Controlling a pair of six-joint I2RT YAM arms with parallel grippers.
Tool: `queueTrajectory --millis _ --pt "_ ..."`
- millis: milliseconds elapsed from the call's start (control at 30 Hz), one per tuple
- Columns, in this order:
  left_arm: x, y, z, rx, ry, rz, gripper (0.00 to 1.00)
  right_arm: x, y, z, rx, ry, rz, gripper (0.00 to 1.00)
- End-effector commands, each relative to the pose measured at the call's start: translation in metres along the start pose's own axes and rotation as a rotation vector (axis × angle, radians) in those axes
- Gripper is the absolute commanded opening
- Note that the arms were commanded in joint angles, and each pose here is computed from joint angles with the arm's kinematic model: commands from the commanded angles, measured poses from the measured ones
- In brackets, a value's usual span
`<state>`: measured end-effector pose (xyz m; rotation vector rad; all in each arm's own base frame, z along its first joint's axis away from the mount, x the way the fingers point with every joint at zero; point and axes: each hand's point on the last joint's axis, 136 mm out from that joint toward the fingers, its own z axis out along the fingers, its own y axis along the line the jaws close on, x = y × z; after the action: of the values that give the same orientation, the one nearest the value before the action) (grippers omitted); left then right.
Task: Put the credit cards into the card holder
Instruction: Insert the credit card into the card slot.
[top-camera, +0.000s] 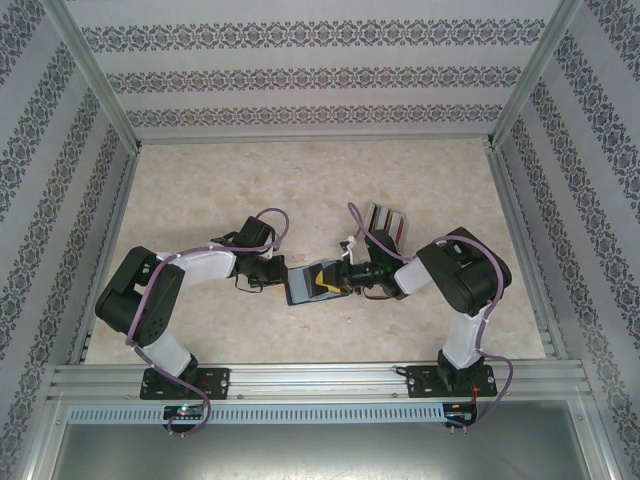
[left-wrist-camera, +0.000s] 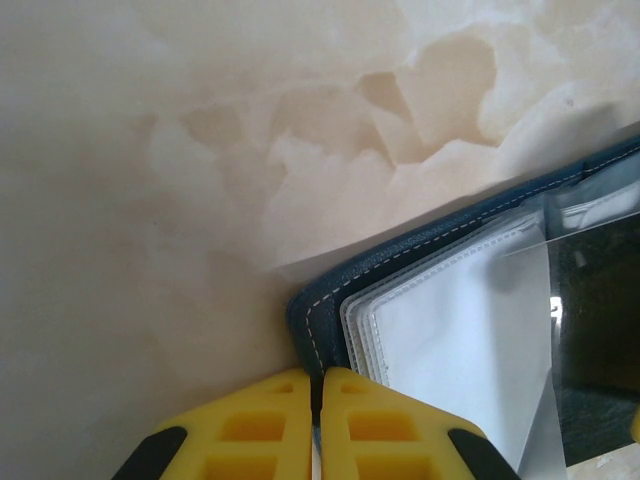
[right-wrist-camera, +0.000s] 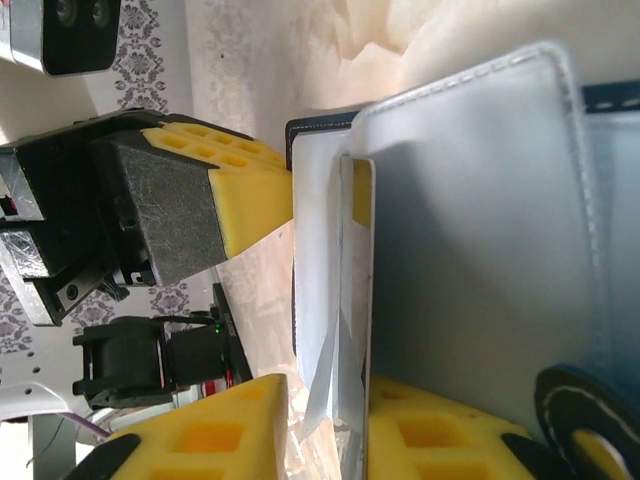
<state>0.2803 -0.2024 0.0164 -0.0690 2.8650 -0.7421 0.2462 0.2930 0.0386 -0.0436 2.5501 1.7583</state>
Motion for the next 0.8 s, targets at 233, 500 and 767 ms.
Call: queueTrajectory --millis 233,500,767 --pt "0.003 0.034 0.005 -0.147 -0.023 0.015 0.09 0.002 -0.038 -0.013 0.156 -0.076 0.064 0.33" --pt "0.002 0.032 0.008 -0.140 -0.017 0.016 0.09 0.004 -0.039 -0.017 0.194 -0.081 0.054 0.21" --pt "0.003 0.032 0.009 -0.133 -0.017 0.013 0.09 0.007 -0.029 0.002 0.171 -0.043 0.040 0.03"
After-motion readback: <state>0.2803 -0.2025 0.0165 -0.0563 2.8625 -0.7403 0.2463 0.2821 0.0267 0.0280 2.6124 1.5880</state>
